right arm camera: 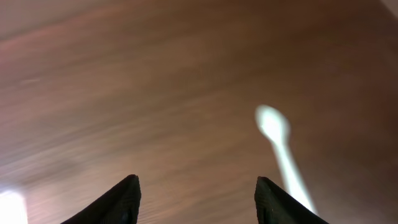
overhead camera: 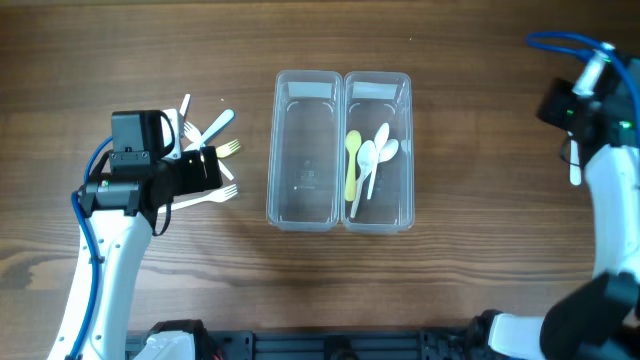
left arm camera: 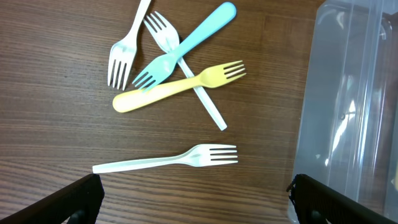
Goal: Pack container
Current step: 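Place the yellow spoon into the right tray, then grasp the last white spoon with the right gripper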
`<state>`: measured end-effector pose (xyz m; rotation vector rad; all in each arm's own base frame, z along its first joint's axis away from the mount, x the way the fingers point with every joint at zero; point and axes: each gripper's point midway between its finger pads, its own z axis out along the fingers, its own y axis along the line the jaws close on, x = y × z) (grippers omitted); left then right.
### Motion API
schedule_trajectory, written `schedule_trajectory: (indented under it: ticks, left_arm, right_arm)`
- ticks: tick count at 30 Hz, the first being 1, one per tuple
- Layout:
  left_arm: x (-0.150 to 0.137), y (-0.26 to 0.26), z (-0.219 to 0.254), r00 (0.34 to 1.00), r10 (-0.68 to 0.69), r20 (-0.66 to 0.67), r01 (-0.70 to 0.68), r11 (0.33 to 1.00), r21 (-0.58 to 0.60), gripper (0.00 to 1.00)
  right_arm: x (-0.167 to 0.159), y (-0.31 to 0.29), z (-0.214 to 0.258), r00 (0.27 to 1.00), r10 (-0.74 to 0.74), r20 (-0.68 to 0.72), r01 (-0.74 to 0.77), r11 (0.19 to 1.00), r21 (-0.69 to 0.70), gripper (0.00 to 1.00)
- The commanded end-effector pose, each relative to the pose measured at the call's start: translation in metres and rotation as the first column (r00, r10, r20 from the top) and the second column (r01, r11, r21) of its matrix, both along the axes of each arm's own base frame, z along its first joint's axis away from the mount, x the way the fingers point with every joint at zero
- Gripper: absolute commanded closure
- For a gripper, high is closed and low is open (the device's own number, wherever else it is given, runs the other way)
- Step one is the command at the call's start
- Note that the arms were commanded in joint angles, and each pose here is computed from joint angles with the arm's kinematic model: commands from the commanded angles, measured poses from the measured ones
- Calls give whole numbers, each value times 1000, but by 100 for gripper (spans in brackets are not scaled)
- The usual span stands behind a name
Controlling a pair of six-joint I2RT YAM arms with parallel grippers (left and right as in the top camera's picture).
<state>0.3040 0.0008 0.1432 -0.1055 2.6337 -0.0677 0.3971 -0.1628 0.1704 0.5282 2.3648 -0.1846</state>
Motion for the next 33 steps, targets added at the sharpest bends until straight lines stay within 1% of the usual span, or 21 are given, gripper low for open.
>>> schedule_trajectory:
  ticks: [1,2,5,6,7,11,13,16,17,20,22,24,26,28,31,33]
  left_arm:
    - [4,1,6,1000,-8,16,8,1000,15,0]
    - [4,1,6,1000,-8,16,8,1000,15,0]
    - [4,1,6,1000,-8,16,8,1000,15,0]
    - [4,1,6,1000,-8,16,8,1000,15,0]
    - [4,1,6,1000,-8,16,8,1000,15,0]
    - [4,1,6,1000,-8,16,8,1000,15,0]
    - [4,1,6,1000,-8,16,8,1000,15,0]
    - [4,1,6,1000,-8,16,8,1000,15,0]
    - [4,1,6,1000,-8,16,8,1000,15,0]
    - [4,1,6,1000,-8,16,8,1000,15,0]
    - [4,1,6,1000,-8,16,8,1000,15,0]
    - [4,1,6,1000,-8,16,8,1000,15,0]
    - [4,1,6,1000,-8,16,8,1000,15,0]
    - [4,1,6,1000,-8,16,8,1000,15,0]
    - [4,1,6,1000,-8,16,8,1000,15,0]
    - [4,1,6,1000,-8,16,8,1000,15,0]
  right_arm:
    - [-7,-41,-49,994,-3,-112,2,1000,-6,43]
    - [-5,-44,-65,991,25,-131,-23,1000,16,43]
    - [-8,-55,-105,965,119,-235,-126,992,-13,42]
    - [-9,-62,-116,963,108,-247,-113,994,-5,37]
    - [-11,-67,-123,961,105,-256,-110,994,-4,37]
    - [-30,-89,-150,948,79,-309,-76,997,22,39]
    - [-37,-89,-164,937,78,-339,-65,997,48,42]
    - [-47,-82,-183,917,89,-388,-57,994,92,43]
    - [-49,-81,-187,915,78,-396,-39,994,107,46]
    - [-59,-73,-192,902,59,-428,6,989,150,58]
    - [-69,-66,-195,891,16,-454,81,978,193,67]
    - [-75,-59,-197,882,-16,-471,140,963,230,80]
    - [-77,-44,-197,883,-14,-469,179,933,311,81]
    - [-73,-21,-195,897,13,-441,199,881,430,84]
    - [-66,2,-189,901,75,-427,155,865,478,84]
    - [-50,22,-172,919,129,-374,78,867,492,84]
